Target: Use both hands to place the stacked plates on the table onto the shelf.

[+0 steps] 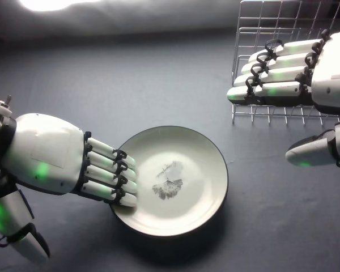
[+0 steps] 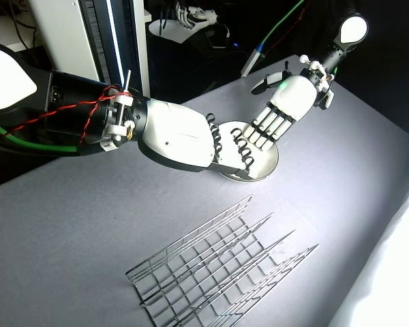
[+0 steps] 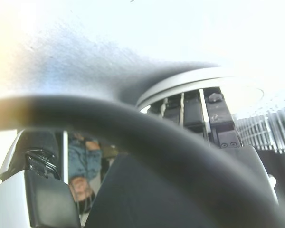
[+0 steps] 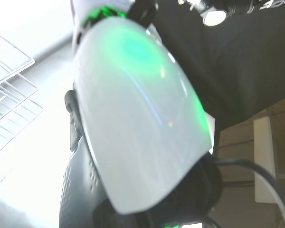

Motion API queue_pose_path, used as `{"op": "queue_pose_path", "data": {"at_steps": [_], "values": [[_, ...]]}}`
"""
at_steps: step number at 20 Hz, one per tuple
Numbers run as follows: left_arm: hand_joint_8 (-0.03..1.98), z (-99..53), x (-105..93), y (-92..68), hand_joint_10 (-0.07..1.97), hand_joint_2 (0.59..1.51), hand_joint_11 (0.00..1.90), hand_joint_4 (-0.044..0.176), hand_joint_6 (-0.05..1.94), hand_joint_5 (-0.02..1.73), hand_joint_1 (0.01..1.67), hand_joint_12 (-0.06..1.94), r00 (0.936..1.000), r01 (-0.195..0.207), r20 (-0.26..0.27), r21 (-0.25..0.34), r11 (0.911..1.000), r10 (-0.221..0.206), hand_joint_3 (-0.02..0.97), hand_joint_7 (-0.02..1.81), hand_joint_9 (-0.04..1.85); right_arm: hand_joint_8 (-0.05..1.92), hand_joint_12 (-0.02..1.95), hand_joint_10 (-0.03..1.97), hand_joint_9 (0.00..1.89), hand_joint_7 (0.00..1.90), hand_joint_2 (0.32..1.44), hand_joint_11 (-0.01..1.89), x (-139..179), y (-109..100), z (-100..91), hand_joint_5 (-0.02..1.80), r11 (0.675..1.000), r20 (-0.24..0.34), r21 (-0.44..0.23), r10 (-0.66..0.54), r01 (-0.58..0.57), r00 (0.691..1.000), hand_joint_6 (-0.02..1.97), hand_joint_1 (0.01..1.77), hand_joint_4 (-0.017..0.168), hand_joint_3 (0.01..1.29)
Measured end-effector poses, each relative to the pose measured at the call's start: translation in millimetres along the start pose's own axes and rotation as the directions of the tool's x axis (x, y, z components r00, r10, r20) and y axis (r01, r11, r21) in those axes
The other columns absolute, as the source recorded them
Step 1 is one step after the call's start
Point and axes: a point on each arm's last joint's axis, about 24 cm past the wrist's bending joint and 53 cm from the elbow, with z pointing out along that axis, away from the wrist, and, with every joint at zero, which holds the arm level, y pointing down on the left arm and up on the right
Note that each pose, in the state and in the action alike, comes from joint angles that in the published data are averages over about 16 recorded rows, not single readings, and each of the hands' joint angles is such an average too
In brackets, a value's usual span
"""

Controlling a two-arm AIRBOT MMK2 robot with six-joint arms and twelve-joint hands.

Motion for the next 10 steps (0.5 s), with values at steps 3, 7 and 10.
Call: {"op": "queue_pose_path", "data": {"at_steps": [3, 7, 10], "values": [[-0.01, 8.1, -3.4, -4.5, 0.00, 0.891, 0.02, -0.008, -0.03, -0.01, 0.01, 0.00, 0.9999, -0.013, 0.003, 0.010, 0.9999, 0.013, 0.266, -0.01, 0.01, 0.01, 0.22, 0.01, 0.06, 0.07, 1.28, 0.02, 1.0, 1.1, 0.1, 0.04, 1.000, -0.002, -0.003, 0.000, 0.000, 1.000, 0.02, 0.06, 0.000, 0.01], [-0.02, 21.5, -10.5, -11.5, 0.00, 0.894, 0.01, -0.008, -0.03, -0.01, 0.01, 0.01, 0.9994, -0.032, 0.011, 0.027, 0.9991, 0.031, 0.263, -0.01, 0.01, 0.01, 0.26, 0.01, 0.06, 0.07, 1.27, 0.02, 2.2, 2.7, 0.2, 0.05, 1.000, -0.005, -0.009, -0.005, 0.005, 1.000, 0.02, 0.07, 0.000, 0.01], [-0.02, 32.3, -17.5, -16.8, 0.00, 0.895, 0.01, -0.008, -0.03, -0.01, 0.01, 0.01, 0.9989, -0.043, 0.021, 0.042, 0.9982, 0.042, 0.259, -0.01, 0.01, 0.01, 0.30, 0.01, 0.07, 0.07, 1.24, 0.02, 2.4, 5.1, 0.5, 0.05, 1.000, -0.005, -0.017, -0.019, 0.019, 1.000, 0.02, 0.11, 0.000, 0.01]]}}
